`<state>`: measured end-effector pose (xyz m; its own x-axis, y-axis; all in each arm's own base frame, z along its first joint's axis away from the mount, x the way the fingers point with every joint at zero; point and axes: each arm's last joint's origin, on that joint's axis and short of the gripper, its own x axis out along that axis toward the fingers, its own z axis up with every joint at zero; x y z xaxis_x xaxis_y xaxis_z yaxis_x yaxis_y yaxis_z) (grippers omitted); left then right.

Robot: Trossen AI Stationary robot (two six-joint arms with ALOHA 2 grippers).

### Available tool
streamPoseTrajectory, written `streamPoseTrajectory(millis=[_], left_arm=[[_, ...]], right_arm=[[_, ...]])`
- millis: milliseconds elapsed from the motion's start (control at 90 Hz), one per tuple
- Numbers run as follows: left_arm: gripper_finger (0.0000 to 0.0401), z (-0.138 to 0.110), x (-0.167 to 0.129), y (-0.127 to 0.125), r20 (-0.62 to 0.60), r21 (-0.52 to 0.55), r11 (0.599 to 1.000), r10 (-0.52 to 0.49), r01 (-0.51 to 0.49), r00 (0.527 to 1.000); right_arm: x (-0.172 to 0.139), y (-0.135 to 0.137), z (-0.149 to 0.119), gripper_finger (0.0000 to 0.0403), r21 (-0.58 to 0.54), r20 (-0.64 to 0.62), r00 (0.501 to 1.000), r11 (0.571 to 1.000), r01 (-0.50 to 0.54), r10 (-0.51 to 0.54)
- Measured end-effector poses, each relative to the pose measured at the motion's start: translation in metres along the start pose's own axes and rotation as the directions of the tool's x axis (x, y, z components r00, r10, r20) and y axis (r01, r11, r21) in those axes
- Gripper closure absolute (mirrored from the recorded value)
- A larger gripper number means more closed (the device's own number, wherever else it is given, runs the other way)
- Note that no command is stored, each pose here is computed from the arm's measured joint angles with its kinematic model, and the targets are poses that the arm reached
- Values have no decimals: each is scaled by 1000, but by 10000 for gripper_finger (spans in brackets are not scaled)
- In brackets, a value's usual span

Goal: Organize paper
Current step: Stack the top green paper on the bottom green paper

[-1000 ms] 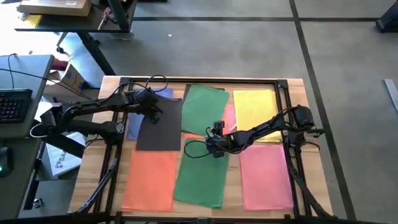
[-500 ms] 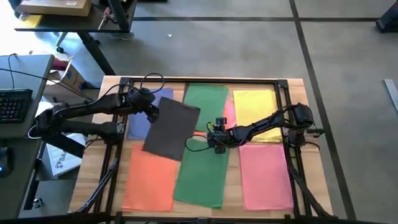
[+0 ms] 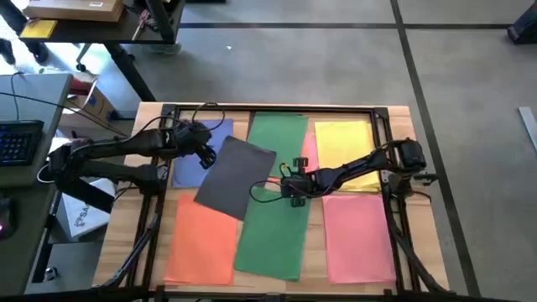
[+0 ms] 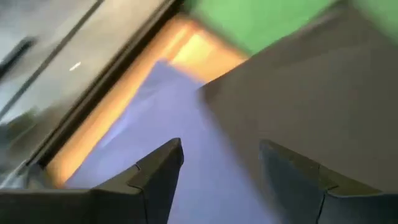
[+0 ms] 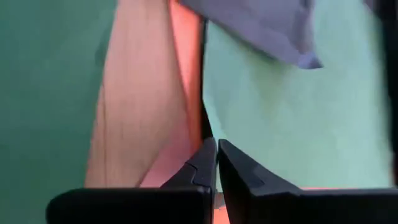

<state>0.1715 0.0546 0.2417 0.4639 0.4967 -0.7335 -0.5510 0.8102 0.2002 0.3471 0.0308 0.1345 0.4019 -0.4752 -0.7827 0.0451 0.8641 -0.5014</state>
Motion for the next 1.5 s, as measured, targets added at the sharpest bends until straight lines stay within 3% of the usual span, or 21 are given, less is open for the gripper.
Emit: streamPoseTrajectory(millis=[111,244,522,756,1033,1244,1500], left_arm=[[197,5,3,-17,123,87,985,-156,146,980],[197,5,12,-38,267,223,942,-307,251,914],[197,-4,46,-75,423,419,879,-413,230,807],[197,-10,81,-113,424,580,777,-544,244,724],[197,-10,116,-149,383,628,739,-565,242,731],[197,2,135,-169,407,597,785,-474,165,781],[202,9,139,-174,412,574,807,-434,142,801]], right_arm=[[-10,-1,11,403,-19,-2,1000,1000,10,-10],[-21,3,19,403,-13,8,1000,1000,16,-16],[-35,19,18,403,120,-3,1000,993,7,-7],[-48,27,19,403,209,36,999,978,21,-29],[-67,23,21,403,301,93,992,952,52,-83],[-72,22,22,403,321,112,990,946,44,-84],[-79,25,22,403,329,132,986,943,55,-104]])
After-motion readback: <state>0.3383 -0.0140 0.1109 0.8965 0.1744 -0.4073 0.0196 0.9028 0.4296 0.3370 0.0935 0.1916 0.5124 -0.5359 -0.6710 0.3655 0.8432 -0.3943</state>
